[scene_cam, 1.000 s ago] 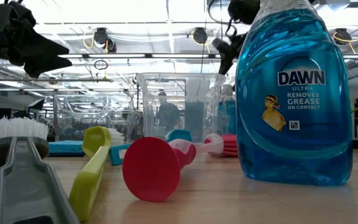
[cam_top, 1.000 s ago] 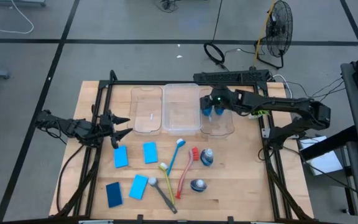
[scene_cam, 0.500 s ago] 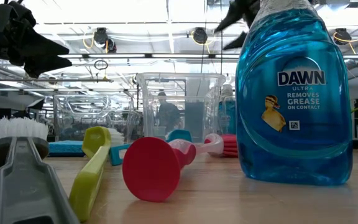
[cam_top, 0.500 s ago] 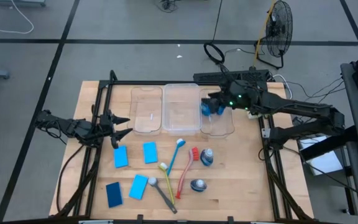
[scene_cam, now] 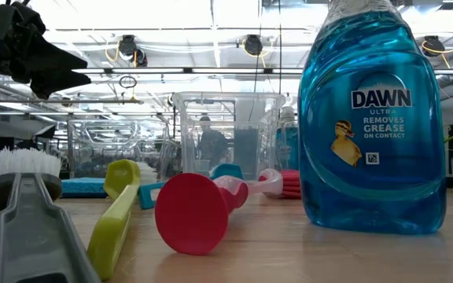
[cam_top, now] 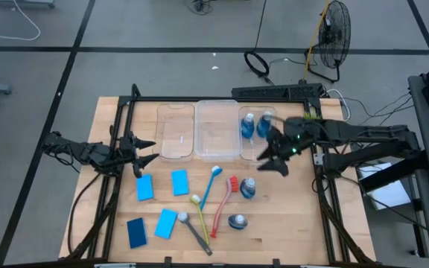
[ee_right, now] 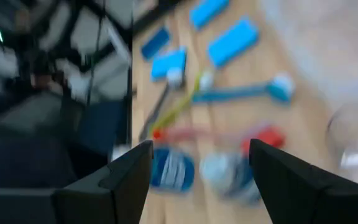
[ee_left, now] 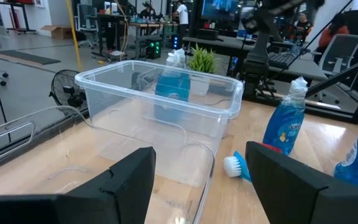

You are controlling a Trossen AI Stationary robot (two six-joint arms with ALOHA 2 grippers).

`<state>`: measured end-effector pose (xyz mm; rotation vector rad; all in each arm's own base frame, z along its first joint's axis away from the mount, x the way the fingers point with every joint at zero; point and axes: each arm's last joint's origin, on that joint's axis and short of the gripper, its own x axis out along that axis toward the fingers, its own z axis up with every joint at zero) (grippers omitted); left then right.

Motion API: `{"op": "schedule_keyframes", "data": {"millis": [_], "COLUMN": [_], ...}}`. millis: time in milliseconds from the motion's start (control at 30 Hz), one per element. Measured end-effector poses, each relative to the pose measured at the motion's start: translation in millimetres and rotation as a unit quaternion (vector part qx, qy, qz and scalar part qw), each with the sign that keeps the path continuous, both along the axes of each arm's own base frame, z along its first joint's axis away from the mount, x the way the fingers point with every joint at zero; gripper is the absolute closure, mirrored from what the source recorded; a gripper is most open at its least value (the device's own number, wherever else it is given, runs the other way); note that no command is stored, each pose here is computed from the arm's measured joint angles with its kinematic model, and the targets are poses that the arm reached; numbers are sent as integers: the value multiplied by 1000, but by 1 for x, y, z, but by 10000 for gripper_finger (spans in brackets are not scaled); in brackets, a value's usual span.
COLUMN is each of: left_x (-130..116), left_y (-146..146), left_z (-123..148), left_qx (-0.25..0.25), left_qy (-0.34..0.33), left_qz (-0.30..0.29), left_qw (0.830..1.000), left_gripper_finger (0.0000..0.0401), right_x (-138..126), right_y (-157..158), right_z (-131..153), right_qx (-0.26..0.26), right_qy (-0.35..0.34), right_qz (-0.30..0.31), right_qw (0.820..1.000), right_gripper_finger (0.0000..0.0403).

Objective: Pick & Place Kitchen Sink Supplies
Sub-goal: Put the blue dishwashing liquid bottle into the right transparent bin

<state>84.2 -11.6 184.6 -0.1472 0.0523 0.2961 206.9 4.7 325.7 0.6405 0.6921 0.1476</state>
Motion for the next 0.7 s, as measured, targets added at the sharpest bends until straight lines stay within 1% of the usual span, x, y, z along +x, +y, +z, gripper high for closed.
{"op": "schedule_keyframes", "data": {"millis": [167, 267, 500, 567, 700], "left_x": [0, 0, 0, 0, 0], "left_y": [0, 0, 0, 0, 0], "left_z": [0, 0, 0, 0, 0], "left_qx": [0, 0, 0, 0, 0], "left_qy": [0, 0, 0, 0, 0], "left_qz": [0, -1, -1, -1, -1], "left_qw": [1000, 1000, 1000, 1000, 1000], "left_gripper_finger": [148, 148, 148, 148, 148], "right_x": [-12, -17, -21, -20, -15], "right_y": [22, 34, 49, 53, 58], "right_z": [-9, -13, -32, -40, -53], "right_qx": [15, -4, -91, -103, -107], "right_qy": [77, 98, 101, 93, 59], "right_qz": [45, 65, 75, 76, 77], "right_qw": [996, 993, 988, 987, 990], "right_gripper_finger": [151, 151, 151, 151, 151]}}
